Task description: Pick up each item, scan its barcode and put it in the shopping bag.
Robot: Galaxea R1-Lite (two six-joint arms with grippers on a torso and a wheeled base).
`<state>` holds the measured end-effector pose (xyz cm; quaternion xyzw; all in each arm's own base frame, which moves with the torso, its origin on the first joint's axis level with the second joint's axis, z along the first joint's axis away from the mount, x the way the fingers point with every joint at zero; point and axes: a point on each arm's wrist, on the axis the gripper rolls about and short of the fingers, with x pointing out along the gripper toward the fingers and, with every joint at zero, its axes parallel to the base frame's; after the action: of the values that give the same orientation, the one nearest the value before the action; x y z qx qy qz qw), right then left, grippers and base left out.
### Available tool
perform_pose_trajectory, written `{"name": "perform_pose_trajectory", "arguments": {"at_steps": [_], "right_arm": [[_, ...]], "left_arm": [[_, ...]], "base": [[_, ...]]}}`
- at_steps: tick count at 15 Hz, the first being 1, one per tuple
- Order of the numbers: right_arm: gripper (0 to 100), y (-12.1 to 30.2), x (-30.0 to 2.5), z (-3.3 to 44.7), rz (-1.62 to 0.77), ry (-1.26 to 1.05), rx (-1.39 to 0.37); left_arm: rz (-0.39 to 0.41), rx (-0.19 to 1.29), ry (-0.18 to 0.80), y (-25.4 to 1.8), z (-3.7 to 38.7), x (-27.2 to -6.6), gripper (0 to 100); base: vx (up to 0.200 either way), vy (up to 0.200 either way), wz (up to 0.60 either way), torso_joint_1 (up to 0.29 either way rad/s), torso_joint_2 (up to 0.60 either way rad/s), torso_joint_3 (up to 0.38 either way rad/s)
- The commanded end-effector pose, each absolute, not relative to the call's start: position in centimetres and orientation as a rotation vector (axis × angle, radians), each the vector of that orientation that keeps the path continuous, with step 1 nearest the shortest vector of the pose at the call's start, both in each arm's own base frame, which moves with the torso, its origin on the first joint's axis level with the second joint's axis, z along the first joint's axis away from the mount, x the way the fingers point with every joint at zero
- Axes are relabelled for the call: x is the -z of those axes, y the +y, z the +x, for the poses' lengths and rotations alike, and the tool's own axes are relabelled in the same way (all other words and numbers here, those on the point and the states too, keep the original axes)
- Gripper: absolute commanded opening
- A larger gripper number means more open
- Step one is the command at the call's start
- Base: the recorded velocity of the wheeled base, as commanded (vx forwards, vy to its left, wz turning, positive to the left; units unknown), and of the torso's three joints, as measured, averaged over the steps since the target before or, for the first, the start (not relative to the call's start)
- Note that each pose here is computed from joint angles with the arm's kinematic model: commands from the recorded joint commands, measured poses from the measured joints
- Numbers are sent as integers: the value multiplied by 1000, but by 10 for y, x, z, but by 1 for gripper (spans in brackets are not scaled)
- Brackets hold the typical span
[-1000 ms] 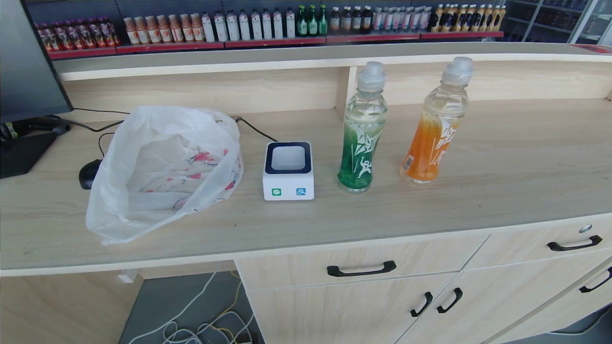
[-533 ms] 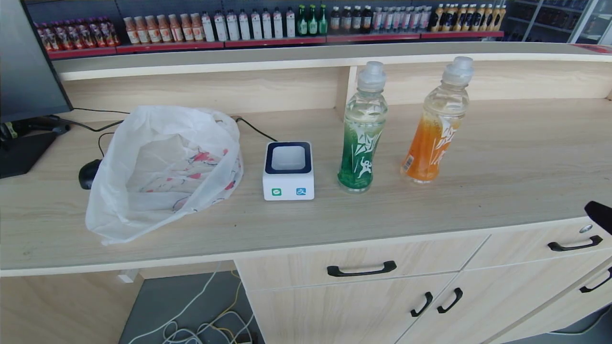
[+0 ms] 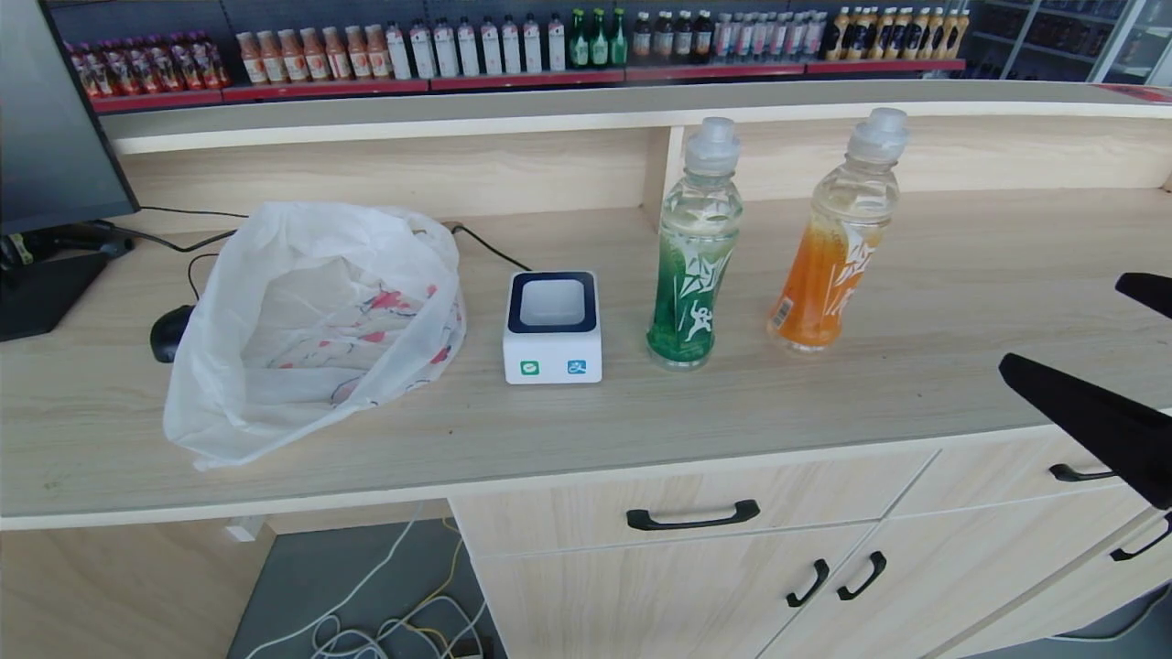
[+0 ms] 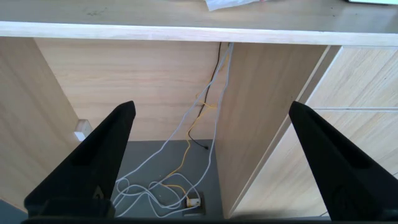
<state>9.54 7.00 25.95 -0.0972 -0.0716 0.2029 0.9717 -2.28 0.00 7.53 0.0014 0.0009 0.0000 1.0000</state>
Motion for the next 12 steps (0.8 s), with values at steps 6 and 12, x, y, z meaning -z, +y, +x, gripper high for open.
{"name": "perform_pose_trajectory", "arguments": {"at_steps": [6,12], "right_arm": [[100,99,-243,116,-139,-139,-251],[100,99,-222,116,-108,-128,-194]], "left_arm": [[3,0,2,0,-23,-75,100],[3,0,2,0,-23,-75,100]], "base": [[0,0,0,0,0,0],[0,0,0,0,0,0]]}}
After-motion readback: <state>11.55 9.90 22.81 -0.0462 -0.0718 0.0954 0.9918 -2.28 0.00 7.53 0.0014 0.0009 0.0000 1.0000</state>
